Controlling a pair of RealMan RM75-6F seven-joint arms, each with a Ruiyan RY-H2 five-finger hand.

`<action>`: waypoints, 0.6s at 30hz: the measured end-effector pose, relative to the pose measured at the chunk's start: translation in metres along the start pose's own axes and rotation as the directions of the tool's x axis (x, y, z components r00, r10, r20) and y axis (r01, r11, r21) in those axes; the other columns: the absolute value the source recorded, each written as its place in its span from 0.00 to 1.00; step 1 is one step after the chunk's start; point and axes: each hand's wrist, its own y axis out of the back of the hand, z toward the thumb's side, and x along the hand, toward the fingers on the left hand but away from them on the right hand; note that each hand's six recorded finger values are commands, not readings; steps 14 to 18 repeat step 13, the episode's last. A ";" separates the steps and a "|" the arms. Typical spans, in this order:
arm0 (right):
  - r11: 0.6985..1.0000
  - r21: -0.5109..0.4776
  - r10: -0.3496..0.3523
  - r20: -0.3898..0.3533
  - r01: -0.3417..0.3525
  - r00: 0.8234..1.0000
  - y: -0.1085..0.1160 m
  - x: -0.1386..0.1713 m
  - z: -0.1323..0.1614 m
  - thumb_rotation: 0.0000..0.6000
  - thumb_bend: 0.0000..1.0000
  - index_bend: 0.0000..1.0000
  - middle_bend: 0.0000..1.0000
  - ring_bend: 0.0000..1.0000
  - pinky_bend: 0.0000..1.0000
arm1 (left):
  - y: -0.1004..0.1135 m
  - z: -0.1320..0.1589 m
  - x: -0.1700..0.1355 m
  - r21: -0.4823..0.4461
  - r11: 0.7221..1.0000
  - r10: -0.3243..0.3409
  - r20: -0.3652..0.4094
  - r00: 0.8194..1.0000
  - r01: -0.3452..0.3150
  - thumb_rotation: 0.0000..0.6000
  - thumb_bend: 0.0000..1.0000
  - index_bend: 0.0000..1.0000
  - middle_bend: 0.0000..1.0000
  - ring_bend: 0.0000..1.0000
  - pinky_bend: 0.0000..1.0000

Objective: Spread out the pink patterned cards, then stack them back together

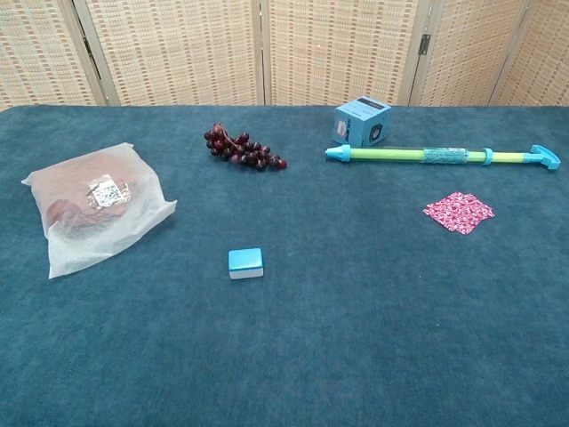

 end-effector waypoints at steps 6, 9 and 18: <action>0.999 -0.021 0.029 0.078 -0.027 0.997 0.009 0.048 -0.030 1.00 0.30 0.24 0.33 0.31 0.46 | -0.003 0.007 0.002 -0.003 1.000 -0.002 0.009 1.000 0.002 1.00 0.18 0.15 0.04 0.05 0.15; 0.997 -0.071 0.031 0.078 -0.026 0.996 0.009 0.064 -0.032 1.00 0.30 0.23 0.28 0.26 0.39 | -0.003 0.014 0.000 -0.005 1.000 -0.001 0.017 1.000 0.001 1.00 0.18 0.15 0.04 0.05 0.15; 0.995 -0.095 -0.023 0.065 0.029 0.998 0.017 0.080 -0.032 1.00 0.30 0.22 0.26 0.23 0.37 | -0.003 0.021 -0.002 -0.020 1.000 0.001 0.026 1.000 0.000 1.00 0.18 0.15 0.04 0.05 0.15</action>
